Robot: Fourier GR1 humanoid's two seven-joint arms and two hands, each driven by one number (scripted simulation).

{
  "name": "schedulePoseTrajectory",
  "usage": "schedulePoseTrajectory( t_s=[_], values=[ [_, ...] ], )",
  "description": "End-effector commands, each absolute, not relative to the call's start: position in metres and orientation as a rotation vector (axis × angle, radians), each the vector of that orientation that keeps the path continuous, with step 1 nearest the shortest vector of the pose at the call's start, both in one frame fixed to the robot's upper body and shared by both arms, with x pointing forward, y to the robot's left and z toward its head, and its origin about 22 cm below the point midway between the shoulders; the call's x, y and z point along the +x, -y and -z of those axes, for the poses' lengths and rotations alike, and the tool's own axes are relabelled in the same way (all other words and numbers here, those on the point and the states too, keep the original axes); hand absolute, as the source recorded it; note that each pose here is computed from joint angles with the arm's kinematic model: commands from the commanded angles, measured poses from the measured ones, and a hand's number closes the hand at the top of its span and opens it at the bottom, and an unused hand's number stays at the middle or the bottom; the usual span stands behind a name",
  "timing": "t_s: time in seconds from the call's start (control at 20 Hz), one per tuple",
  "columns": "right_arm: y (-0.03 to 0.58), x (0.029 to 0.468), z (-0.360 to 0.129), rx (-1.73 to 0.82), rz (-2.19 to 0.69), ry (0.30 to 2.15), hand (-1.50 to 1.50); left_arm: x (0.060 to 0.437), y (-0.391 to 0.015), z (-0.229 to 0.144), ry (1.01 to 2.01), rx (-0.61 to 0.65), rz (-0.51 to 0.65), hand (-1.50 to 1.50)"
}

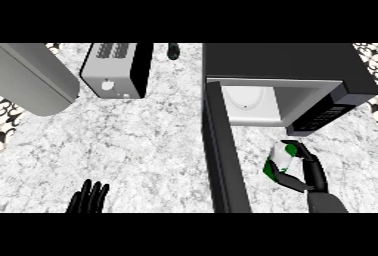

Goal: Pick up the milk, place it into the microwave and close the microwave

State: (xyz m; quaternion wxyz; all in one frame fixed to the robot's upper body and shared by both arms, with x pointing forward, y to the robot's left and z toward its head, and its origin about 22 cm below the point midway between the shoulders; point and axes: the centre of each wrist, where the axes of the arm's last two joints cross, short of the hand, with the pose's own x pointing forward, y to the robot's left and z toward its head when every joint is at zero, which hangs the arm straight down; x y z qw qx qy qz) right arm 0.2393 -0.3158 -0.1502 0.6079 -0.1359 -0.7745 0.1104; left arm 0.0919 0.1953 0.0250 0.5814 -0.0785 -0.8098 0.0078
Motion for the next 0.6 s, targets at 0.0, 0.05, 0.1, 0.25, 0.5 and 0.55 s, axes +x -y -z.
schedulePoseTrajectory(
  t_s=[0.0,0.05,0.1,0.25,0.5,0.55],
  values=[
    [0.321,0.239,0.153,-0.383,-0.324,1.809,1.50,0.090,-0.205,-0.028,1.885,-0.166,-0.013,-1.50],
    [0.329,0.237,0.153,-0.409,-0.310,1.805,1.50,0.092,-0.216,-0.031,1.913,-0.163,-0.020,-1.50],
    [0.339,0.242,0.146,-0.415,-0.279,1.804,1.50,0.096,-0.190,-0.014,1.896,-0.169,-0.030,-1.50],
    [0.355,0.236,0.145,-0.350,-0.164,1.868,1.50,0.088,-0.198,-0.021,1.875,-0.170,-0.041,-1.50],
    [0.304,0.249,0.152,-0.179,-0.157,1.909,1.50,0.096,-0.214,-0.032,1.890,-0.180,-0.038,-1.50],
    [0.302,0.243,0.155,-0.178,-0.121,1.918,1.50,0.096,-0.209,-0.024,1.876,-0.163,-0.040,-1.50]
  ],
)
